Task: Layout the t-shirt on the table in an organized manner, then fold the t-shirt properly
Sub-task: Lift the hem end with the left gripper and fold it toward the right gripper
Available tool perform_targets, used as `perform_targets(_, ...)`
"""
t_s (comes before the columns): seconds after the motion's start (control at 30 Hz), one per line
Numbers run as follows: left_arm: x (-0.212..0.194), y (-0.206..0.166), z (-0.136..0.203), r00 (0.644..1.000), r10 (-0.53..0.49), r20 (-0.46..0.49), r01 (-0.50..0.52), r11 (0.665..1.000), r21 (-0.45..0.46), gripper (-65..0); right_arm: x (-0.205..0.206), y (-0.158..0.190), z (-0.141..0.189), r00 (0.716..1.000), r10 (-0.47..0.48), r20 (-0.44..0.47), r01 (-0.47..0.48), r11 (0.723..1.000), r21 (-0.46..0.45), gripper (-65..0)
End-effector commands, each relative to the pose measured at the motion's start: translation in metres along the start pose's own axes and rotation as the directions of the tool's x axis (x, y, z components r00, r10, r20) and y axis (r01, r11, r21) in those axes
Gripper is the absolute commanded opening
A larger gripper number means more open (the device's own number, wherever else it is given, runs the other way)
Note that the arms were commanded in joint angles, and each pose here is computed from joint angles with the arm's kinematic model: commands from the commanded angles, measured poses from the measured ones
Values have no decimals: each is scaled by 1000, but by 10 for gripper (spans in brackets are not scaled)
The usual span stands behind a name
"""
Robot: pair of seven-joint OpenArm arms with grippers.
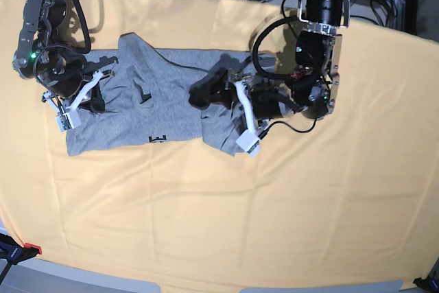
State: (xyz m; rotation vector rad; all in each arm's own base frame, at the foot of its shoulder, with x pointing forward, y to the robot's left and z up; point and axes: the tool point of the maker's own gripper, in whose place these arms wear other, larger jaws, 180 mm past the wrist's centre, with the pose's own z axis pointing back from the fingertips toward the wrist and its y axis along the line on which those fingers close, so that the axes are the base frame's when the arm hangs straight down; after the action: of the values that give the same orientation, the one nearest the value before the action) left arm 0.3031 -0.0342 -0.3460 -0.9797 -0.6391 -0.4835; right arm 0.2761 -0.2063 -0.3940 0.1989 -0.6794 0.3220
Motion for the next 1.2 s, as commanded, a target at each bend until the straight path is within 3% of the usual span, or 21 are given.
perform_targets(0.0, 3, -8, -5, 1000, -14, -17, 13, 1000, -18, -157, -8, -4, 2, 999, 15, -47, -15, 1000, -12, -650)
perform_targets(0.13, -2, -60, -16, 995, -99, -33, 87, 963, -254, -157, -4, -5, 2, 999, 17, -40, -18, 1000, -14, -650)
perform_targets(0.27, -6, -82, -15, 994, -93, -53, 68, 931, -358, -157, -3, -5, 2, 999, 16, -40, -17, 1000, -16, -650)
perform_targets(0.4, -11, -77, -15, 990, -120, -81, 86, 937, -339, -157, -3, -7, 2, 999, 9, -40, -10, 1000, -22, -650)
perform_targets(0.57, -7, -49, -8, 988, -131, -84, 108, 967, -230, -157, -5, -6, 2, 999, 8, -48, -9, 1000, -21, -650)
perform_targets(0.7, 15, -32, 6, 997, -74, 6, 74, 982, -174, -158, -5, -7, 2, 999, 8, -50, -9, 1000, -22, -650)
perform_targets(0.8, 38, -27, 22, 994, -29, 110, 49, 982, -183, -163, -6, -7, 2, 999, 8, -53, -9, 1000, -22, -650)
perform_targets(0.87, 50, -27, 30, 986, -9, 166, 43, 979, -201, -276, -6, -7, 2, 999, 9, -54, -10, 1000, -22, -650)
perform_targets(0.97, 49, -27, 34, 987, -14, 160, 48, 977, -207, -632, -6, -7, 2, 999, 8, -53, -9, 1000, -22, -650)
perform_targets(1.17, 39, -33, 35, 994, -21, 108, 47, 969, -244, -650, -6, -7, 2, 999, 8, -53, -9, 1000, -22, -650)
